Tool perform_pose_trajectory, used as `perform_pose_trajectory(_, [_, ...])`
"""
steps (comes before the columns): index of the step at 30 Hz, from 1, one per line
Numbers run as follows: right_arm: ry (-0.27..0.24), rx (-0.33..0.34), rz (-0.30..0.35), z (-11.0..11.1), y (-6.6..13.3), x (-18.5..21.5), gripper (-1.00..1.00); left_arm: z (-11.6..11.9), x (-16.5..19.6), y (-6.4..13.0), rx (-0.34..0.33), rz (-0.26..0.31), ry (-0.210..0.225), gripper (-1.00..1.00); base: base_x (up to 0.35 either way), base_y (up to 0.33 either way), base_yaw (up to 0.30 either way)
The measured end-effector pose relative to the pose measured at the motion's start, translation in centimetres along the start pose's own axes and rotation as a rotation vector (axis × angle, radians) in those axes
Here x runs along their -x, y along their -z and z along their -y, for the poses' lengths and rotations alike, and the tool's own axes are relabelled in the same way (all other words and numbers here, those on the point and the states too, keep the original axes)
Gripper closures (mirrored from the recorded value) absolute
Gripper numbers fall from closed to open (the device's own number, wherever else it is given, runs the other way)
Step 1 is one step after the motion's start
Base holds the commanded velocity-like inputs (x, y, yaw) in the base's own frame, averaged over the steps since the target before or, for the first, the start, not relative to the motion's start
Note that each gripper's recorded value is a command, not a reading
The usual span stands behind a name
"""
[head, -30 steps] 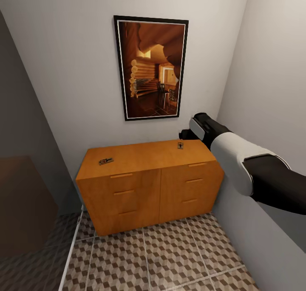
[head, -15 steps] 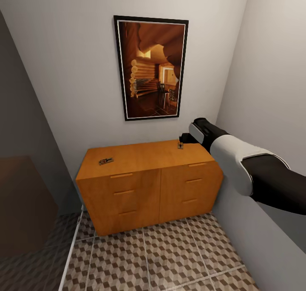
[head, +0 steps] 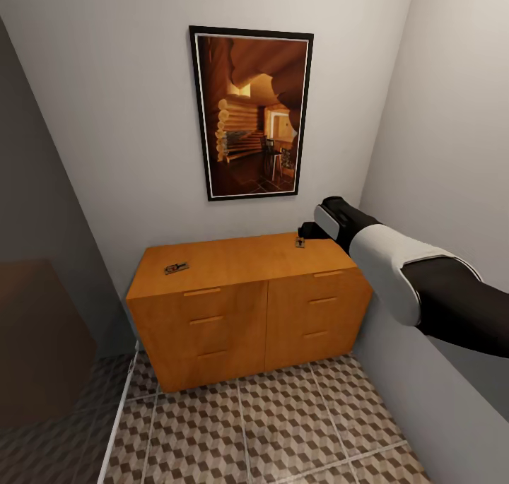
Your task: Take the four mousetraps from the cabinet in the bathroom and place them on the bathroom floor. Make sure all four end up on the same floor surface, and ensure that at least two of them are either under or directly next to the same bathroom sink.
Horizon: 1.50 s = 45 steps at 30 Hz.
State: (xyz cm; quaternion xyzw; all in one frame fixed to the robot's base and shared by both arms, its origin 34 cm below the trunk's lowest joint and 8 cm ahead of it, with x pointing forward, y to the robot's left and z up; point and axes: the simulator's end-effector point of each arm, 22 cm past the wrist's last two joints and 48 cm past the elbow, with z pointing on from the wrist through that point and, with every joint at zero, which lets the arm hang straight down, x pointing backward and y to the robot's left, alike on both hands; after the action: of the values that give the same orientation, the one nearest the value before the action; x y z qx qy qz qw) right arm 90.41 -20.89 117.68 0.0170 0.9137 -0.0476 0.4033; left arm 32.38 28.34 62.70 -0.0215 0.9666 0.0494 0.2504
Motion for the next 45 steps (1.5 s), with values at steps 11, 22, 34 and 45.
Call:
perform_pose_trajectory(11, [0.105, 0.344, 0.078, -5.7, 1.0, 1.4, -1.00, 0.0, 0.0, 0.0, 0.000, 0.000, 0.000, -1.00, 0.000, 0.000, 0.000])
perform_pose_trajectory(22, [0.542, 0.884, 0.152, -14.3, 7.4, -2.2, -1.00, 0.0, 0.1, 0.0, 0.000, 0.001, -0.003, -1.00, 0.000, 0.000, 0.000])
perform_pose_trajectory(34, [0.831, 1.157, 0.101, -15.9, 11.1, -8.5, -1.00, -0.2, 0.1, 0.0, 0.001, 0.002, -0.004, -1.00, 0.000, 0.000, 0.000])
perform_pose_trajectory(45, [0.850, 1.260, 0.017, -17.2, 11.2, -13.6, -1.00, -0.3, 0.2, -0.1, 0.002, 0.004, -0.006, -1.00, 0.000, 0.000, 0.000])
